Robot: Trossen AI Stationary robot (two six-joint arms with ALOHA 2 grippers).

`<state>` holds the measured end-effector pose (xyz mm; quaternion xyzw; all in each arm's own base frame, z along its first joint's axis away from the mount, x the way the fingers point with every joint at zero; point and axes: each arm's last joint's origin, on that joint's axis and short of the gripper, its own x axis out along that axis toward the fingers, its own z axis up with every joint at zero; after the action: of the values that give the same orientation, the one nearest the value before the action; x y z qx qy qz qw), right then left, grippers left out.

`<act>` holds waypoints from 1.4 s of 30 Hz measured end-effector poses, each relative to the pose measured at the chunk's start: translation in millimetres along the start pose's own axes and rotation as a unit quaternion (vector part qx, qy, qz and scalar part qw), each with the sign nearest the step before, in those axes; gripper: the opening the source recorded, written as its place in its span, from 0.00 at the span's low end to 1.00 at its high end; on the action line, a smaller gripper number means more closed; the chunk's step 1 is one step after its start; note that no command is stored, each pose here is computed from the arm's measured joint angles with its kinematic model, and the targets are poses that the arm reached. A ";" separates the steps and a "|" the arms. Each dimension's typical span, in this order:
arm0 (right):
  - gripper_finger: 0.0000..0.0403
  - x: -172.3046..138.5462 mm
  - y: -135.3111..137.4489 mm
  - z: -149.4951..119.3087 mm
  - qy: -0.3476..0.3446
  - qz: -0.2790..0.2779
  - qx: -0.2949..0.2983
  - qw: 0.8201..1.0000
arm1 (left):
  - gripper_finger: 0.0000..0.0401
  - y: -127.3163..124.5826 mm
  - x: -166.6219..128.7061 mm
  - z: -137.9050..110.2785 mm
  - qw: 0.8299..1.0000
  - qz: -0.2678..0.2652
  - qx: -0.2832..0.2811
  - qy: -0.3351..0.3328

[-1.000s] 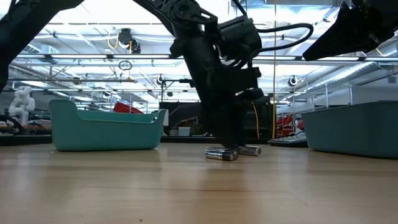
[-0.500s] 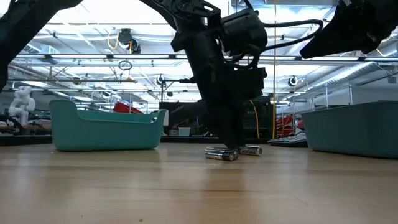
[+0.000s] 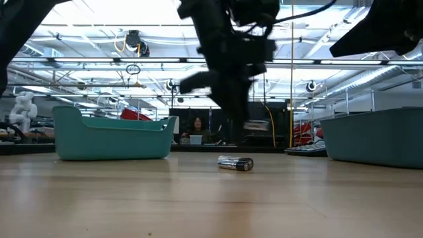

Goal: Sort batteries
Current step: Put the white battery into the green bin

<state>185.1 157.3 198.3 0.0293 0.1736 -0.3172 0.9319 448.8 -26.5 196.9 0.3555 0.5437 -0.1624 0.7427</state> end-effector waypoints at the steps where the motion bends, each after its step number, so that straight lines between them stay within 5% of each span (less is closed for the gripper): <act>1: 0.12 -1.0 -0.1 -0.3 -0.002 0.001 0.003 1.000 | 0.11 -1.2 -6.1 -3.0 1.000 -0.004 -0.009 0.014; 7: 0.12 -3.8 -0.3 -1.4 -0.007 0.004 0.020 1.000 | 0.11 -11.5 -41.3 -22.6 0.990 -0.039 -0.092 0.096; 18: 0.12 -1.8 0.4 -0.3 -0.009 0.001 0.024 1.000 | 0.11 -37.4 -92.1 -44.1 0.946 -0.100 -0.230 0.206; 29: 0.12 -0.9 3.2 -2.1 -0.010 0.003 0.019 1.000 | 0.11 -62.3 -61.2 -90.3 0.893 -0.125 -0.255 0.350; 37: 0.12 1.0 6.2 -6.7 -0.008 0.001 0.012 1.000 | 0.48 -76.5 -44.6 -113.4 0.875 -0.093 -0.224 0.420; 42: 0.12 1.2 6.1 -6.4 -0.010 0.000 0.012 1.000 | 0.55 -75.0 -47.9 -112.9 0.877 -0.085 -0.227 0.415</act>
<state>187.7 162.5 191.5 0.0371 0.1606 -0.3197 0.9331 306.5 -6.0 197.2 0.1637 0.8523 0.0655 0.4925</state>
